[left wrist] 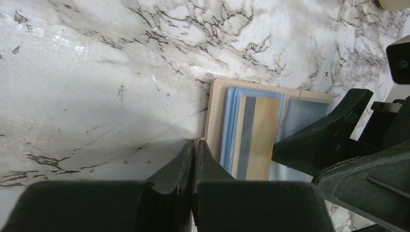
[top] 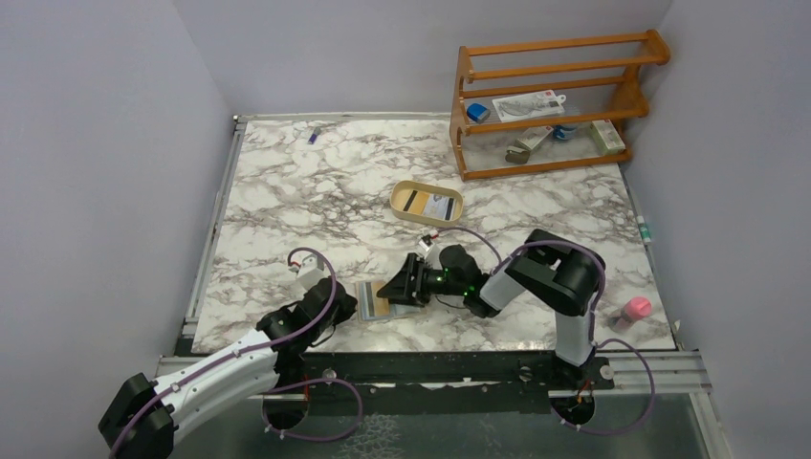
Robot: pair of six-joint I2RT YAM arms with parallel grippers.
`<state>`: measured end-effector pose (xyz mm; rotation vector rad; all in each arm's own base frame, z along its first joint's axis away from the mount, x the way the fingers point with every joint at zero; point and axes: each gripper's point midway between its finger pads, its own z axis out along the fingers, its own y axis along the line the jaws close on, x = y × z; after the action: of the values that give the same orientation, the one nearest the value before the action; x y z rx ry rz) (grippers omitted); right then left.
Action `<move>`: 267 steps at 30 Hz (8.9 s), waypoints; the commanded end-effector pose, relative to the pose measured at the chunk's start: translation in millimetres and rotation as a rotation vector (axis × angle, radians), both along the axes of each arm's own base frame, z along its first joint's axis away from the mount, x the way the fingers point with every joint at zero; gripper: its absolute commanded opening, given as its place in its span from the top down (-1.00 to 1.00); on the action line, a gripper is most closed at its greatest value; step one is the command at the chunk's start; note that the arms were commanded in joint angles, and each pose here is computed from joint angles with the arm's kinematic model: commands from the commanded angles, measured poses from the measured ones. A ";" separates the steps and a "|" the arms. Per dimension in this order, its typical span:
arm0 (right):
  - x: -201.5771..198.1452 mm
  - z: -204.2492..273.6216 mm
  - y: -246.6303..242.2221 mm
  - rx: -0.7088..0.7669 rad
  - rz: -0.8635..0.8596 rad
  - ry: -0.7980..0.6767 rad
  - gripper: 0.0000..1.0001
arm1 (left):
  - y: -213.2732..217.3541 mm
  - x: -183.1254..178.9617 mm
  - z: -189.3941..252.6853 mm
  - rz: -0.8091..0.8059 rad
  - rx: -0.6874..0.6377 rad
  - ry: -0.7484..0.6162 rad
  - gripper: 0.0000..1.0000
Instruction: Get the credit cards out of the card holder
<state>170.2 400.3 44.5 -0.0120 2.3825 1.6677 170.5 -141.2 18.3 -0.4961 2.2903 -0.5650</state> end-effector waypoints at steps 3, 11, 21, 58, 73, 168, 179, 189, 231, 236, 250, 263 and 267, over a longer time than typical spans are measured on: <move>-17.3 -4.9 -1.9 0.067 0.022 0.072 -0.31 | 5.2 -6.8 -9.8 0.001 0.021 0.034 1.00; -10.7 21.1 7.8 0.173 0.018 0.040 -0.31 | 3.6 -4.8 -8.7 -0.001 0.028 0.036 1.00; -7.2 30.5 17.0 0.224 0.030 0.021 -0.32 | 0.2 -3.0 -7.9 -0.008 0.021 0.031 1.00; -13.4 13.0 49.3 0.134 0.072 0.086 -0.31 | -8.7 3.8 8.0 0.008 -0.065 -0.019 1.00; -36.0 22.5 12.1 0.119 0.148 0.060 -0.30 | 10.0 -2.3 2.7 0.046 -0.001 0.000 1.00; 261.7 27.5 -96.3 -0.236 -0.247 -0.207 0.99 | 2.6 2.4 34.6 -0.059 0.055 -0.052 1.00; 258.0 20.3 -88.2 -0.206 -0.198 -0.173 0.98 | -1.9 7.3 45.1 -0.071 0.070 -0.057 1.00; 249.6 23.0 -85.1 -0.196 -0.154 -0.137 0.63 | 0.5 17.8 87.7 -0.056 0.097 -0.111 1.00; 213.3 132.6 -165.7 -0.406 -0.325 -0.313 0.21 | -79.3 107.8 89.3 -0.290 0.264 -0.051 0.69; 201.5 131.3 -183.2 -0.440 -0.362 -0.321 0.21 | -100.1 109.0 86.2 -0.329 0.202 -0.045 -0.03; 185.0 133.7 -193.2 -0.428 -0.369 -0.330 0.22 | -134.8 112.0 107.2 -0.384 0.016 -0.096 -0.98; 139.2 180.1 -160.8 -0.141 -0.121 -0.594 0.16 | -95.0 148.0 211.4 -0.437 0.047 -0.464 -0.98; 134.9 175.1 -162.1 -0.142 -0.120 -0.590 0.16 | -71.2 159.5 233.1 -0.413 0.116 -0.536 -0.98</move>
<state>315.7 230.7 201.4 -0.2036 2.0988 1.1410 321.0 -223.8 208.7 0.0600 2.0219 -0.6972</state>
